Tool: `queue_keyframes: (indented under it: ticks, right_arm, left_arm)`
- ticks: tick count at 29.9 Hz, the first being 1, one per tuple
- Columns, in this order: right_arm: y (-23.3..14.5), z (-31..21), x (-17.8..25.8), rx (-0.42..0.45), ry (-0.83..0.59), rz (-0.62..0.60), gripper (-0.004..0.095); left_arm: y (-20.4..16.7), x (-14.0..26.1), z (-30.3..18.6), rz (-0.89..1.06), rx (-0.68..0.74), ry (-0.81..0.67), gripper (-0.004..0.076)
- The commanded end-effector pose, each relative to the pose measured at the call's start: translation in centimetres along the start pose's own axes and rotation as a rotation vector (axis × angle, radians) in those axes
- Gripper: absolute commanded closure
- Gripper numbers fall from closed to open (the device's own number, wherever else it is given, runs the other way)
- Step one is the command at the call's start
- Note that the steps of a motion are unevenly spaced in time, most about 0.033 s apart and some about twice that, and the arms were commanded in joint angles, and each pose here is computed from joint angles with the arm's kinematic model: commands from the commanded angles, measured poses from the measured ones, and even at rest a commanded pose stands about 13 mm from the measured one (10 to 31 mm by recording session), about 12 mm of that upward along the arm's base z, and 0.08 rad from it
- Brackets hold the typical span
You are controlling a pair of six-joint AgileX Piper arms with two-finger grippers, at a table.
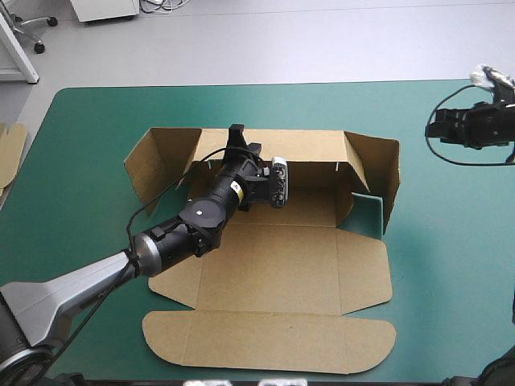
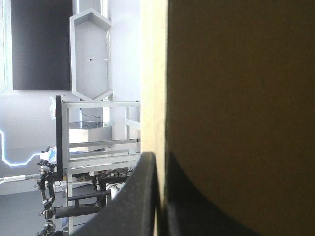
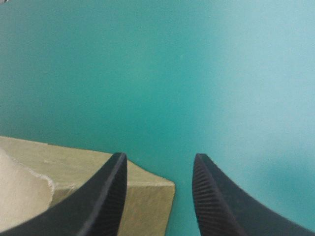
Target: Fold the box
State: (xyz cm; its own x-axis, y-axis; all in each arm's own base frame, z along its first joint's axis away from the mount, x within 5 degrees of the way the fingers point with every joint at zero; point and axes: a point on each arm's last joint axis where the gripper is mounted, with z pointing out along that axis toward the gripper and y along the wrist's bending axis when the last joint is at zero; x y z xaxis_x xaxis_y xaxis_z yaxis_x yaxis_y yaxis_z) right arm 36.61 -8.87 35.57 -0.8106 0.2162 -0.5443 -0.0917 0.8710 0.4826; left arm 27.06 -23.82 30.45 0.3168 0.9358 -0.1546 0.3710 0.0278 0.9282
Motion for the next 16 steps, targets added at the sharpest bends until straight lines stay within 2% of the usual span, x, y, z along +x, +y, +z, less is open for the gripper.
queue_keyframes:
  ticks: [1, 5, 10, 16]
  right_arm:
    - [1.3, -4.0, -1.2, -0.011, -0.159, 0.002, 0.0509]
    - [2.4, -3.6, -1.6, -0.003, -0.169, -0.026, 0.0509]
    - [4.1, -2.9, -2.4, 0.109, -0.154, -0.085, 0.0509]
    - [4.7, -1.5, -4.5, 0.078, -0.216, -0.076, 0.0509]
  left_arm:
    - [1.7, 0.3, -1.0, -0.051, -0.074, 0.032, 0.0738]
    - [1.9, 0.5, -0.2, -0.014, -0.147, 0.068, 0.0738]
    - [1.6, 0.8, 0.4, -0.030, -0.168, 0.124, 0.0738]
    - [2.3, 1.3, 0.4, -0.041, -0.201, 0.164, 0.0738]
